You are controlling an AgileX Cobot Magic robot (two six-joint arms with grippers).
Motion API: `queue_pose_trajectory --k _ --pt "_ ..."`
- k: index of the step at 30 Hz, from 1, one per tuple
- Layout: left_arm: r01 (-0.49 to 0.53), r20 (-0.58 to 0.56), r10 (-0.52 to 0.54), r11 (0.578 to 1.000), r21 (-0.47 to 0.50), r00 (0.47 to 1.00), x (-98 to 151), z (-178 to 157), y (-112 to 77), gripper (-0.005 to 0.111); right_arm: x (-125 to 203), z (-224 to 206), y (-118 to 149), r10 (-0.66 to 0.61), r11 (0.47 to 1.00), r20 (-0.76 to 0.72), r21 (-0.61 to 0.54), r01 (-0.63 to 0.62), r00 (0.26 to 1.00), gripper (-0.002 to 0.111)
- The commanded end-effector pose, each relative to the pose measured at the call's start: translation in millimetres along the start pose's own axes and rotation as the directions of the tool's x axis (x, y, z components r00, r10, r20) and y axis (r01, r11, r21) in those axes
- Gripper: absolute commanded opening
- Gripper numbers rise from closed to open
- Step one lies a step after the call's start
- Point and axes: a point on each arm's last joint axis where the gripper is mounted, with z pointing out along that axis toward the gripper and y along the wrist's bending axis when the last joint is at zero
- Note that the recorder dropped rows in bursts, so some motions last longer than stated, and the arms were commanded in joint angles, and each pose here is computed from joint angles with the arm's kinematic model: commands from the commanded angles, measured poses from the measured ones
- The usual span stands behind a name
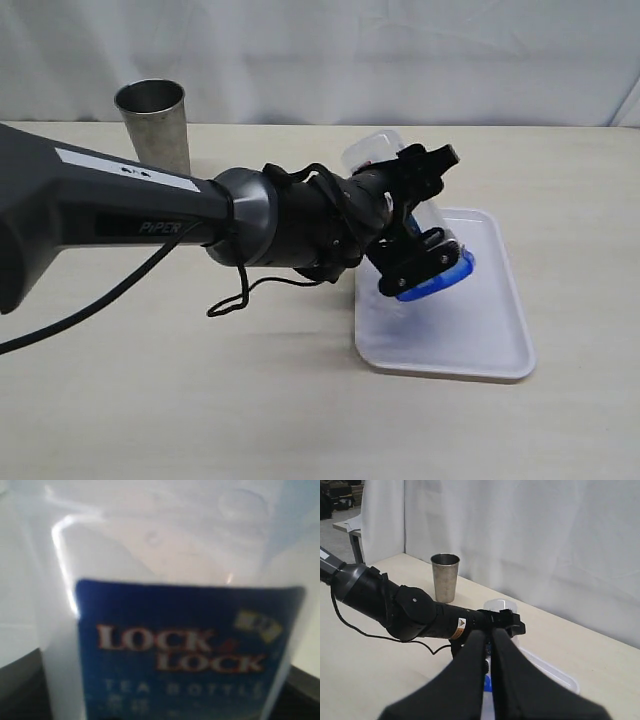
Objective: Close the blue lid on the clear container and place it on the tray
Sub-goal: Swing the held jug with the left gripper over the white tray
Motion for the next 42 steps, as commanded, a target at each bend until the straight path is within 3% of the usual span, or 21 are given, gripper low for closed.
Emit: queue_pose_trajectory --k 1,3,9,11,15,20,22,25,30,34,36,42 --pt "-0.035 -0.077 0.036 0.999 0.013 0.996 10.3 -1.8 3.1 0.000 0.7 -0.9 -0.1 -0.007 1.000 0.009 0.005 0.007 1.000 0.005" --pt "-0.015 -0.048 0.015 1.000 0.001 0.999 7.7 -1.6 4.0 0.000 0.7 -0.9 -0.1 -0.007 1.000 0.009 0.005 0.007 1.000 0.005" --pt "0.208 0.070 -0.206 0.978 -0.025 0.976 -2.4 -1.7 7.5 0.000 0.9 -0.9 -0.1 -0.007 1.000 0.007 0.005 0.007 1.000 0.005" --pt "0.317 0.103 -0.314 0.948 -0.017 0.944 -5.1 -2.0 8.4 0.000 0.9 -0.9 -0.1 -0.007 1.000 0.007 0.005 0.007 1.000 0.005" --pt "0.526 0.184 -0.521 0.850 0.026 0.834 -12.1 -3.1 10.9 0.000 0.9 -0.9 -0.1 -0.007 1.000 0.007 0.005 0.007 1.000 0.005" --pt "0.720 0.323 -0.726 0.674 0.163 0.607 -17.3 -2.9 12.2 0.000 0.9 -0.9 -0.1 -0.007 1.000 0.007 0.005 0.007 1.000 0.005" --pt "0.773 0.374 -0.795 0.582 0.252 0.477 -15.9 -2.7 12.4 0.000 0.9 -0.9 -0.1 -0.007 1.000 0.007 0.005 0.007 1.000 0.005" --pt "0.781 0.445 -0.843 0.486 0.392 0.301 -12.0 -4.4 11.9 0.000 0.9 -0.9 -0.1 -0.007 1.000 0.007 0.005 0.007 1.000 0.005" --pt "0.777 0.488 -0.861 0.209 0.594 -0.141 5.7 -9.3 16.8 0.000 0.9 -0.9 -0.1 -0.007 1.000 0.007 0.005 0.007 1.000 0.005" --pt "0.696 0.520 -0.739 0.096 0.712 -0.430 15.7 -15.0 22.7 0.000 1.0 -0.9 -0.1 -0.007 1.000 0.005 0.005 0.007 1.000 0.005" --pt "0.662 0.507 -0.688 0.052 0.748 -0.519 14.1 -12.8 22.3 0.000 1.0 -0.9 -0.1 -0.007 1.000 0.005 0.005 0.007 1.000 0.005" --pt "0.602 0.443 -0.632 -0.047 0.797 -0.636 0.4 4.2 9.2 0.000 6.0 4.8 -2.8 0.008 0.999 0.005 0.044 -0.009 1.000 0.005"
